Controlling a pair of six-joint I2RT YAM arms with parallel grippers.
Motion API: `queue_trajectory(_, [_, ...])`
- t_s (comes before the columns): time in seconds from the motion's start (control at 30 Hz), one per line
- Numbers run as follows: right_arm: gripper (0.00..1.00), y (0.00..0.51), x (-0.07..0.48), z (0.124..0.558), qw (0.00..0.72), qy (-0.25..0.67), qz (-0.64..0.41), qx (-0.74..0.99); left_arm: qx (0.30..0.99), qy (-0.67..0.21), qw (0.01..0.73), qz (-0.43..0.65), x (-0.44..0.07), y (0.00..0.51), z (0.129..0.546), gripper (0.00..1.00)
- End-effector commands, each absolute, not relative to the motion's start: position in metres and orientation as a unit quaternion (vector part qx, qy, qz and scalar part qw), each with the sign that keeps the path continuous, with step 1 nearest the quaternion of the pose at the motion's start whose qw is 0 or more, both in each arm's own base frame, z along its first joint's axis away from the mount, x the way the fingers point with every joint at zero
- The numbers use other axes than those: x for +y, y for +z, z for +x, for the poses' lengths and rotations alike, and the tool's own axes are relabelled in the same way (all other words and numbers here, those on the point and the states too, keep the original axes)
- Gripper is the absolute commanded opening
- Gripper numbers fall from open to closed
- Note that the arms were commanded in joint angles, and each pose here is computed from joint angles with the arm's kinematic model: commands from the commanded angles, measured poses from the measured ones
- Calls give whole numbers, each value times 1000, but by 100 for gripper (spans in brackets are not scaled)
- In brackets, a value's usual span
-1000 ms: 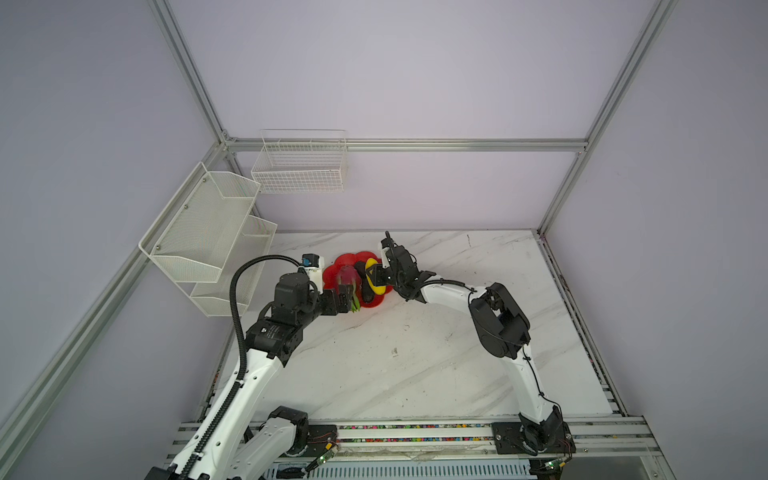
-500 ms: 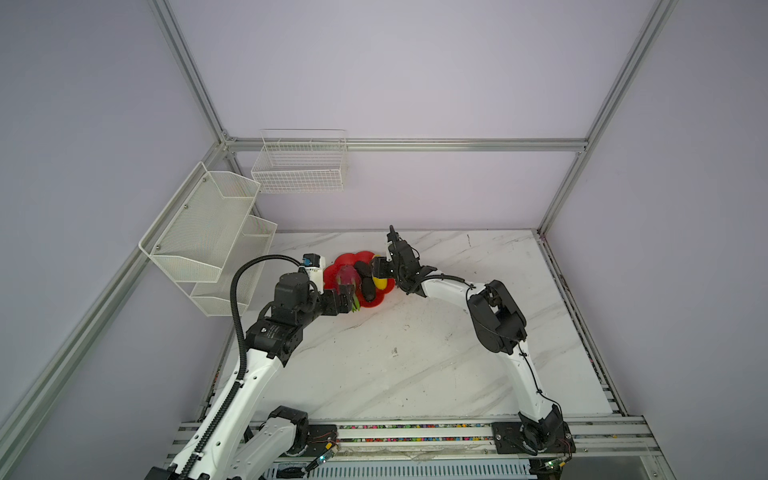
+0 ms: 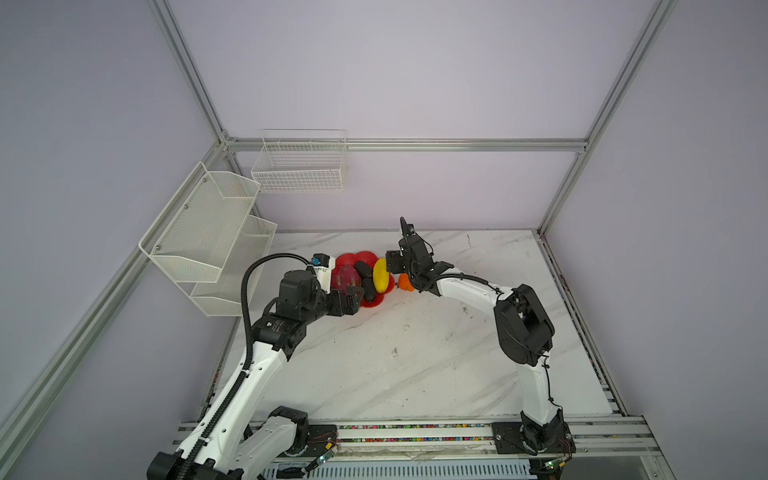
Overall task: Place and organize the fake fruits in the fruit bowl
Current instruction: 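Move the right gripper to the orange fruit and grasp it, then place the orange fruit into the red bowl with the right gripper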
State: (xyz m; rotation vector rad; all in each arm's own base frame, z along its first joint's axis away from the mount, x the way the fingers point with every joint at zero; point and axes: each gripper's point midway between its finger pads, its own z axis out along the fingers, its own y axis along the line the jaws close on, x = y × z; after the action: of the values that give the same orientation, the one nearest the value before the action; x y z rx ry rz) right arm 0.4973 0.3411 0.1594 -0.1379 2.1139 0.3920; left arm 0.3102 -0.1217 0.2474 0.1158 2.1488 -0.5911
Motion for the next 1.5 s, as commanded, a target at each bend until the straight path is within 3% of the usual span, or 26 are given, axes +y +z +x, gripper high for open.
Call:
queue_trajectory(0.0, [79, 107, 309, 494, 425, 115, -52, 896, 857, -259, 442, 58, -128, 247, 309, 100])
queue_trajectory(0.3, [82, 84, 308, 490, 409, 108, -54, 904, 857, -254, 445, 57, -125, 247, 308, 100])
queue_trajectory(0.5, [74, 67, 313, 485, 384, 119, -59, 914, 858, -253, 444, 57, -125, 246, 308, 100])
queue_trajectory(0.83, [75, 47, 304, 468, 342, 106, -59, 932, 858, -254, 444, 56, -126, 246, 308, 100])
queue_trajectory(0.87, [73, 47, 304, 467, 342, 106, -59, 932, 858, -254, 443, 56, -125, 246, 308, 100])
queue_trajectory(0.93, [56, 50, 303, 467, 345, 106, -59, 931, 857, -253, 445, 56, -125, 247, 308, 100])
queue_trajectory(0.97, [53, 50, 302, 467, 343, 104, -59, 932, 857, -252, 446, 56, -125, 247, 308, 100])
queue_trajectory(1.27, [47, 109, 313, 454, 348, 134, -130, 919, 853, -248, 456, 53, -122, 252, 307, 100])
queue_trajectory(1.47, [47, 167, 364, 421, 307, 272, -191, 892, 852, -241, 462, 50, -119, 254, 306, 100])
